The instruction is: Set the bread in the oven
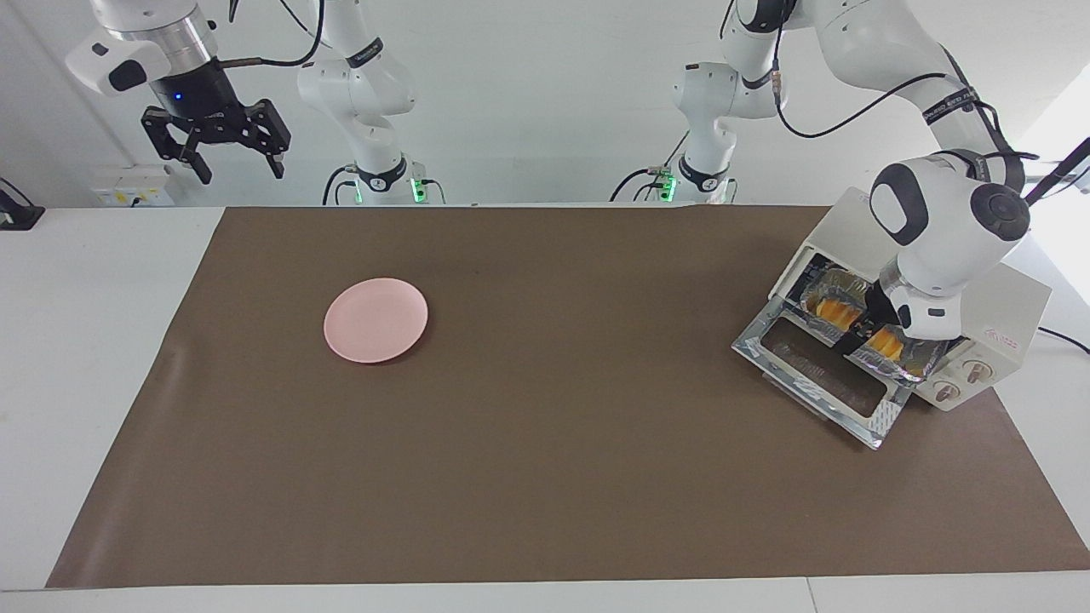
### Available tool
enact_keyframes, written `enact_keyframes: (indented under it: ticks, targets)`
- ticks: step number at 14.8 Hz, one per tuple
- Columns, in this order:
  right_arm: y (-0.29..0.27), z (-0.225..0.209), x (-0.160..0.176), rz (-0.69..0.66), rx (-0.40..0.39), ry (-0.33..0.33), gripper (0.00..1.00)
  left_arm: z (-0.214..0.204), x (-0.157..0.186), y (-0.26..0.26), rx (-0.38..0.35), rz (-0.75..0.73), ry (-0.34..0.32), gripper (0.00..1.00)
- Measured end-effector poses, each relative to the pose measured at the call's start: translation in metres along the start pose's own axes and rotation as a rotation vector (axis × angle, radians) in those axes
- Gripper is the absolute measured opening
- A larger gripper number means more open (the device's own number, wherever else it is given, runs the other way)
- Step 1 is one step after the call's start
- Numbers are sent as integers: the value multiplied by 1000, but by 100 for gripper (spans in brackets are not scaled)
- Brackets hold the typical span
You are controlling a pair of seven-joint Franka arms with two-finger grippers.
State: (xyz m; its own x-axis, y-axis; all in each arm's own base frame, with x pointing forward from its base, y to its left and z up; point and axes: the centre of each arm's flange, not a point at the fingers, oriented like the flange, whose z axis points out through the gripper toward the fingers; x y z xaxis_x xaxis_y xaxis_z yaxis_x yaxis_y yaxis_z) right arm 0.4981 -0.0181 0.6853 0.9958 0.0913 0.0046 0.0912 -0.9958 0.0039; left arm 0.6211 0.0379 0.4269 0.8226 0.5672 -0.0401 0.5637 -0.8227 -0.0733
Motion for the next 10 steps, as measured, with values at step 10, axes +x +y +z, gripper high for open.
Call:
enact_keyframes:
  ticks: [10]
  targets:
    - [-1, -5, -4, 0, -2, 7, 100, -130, -32, 3, -29, 273, 3, 100]
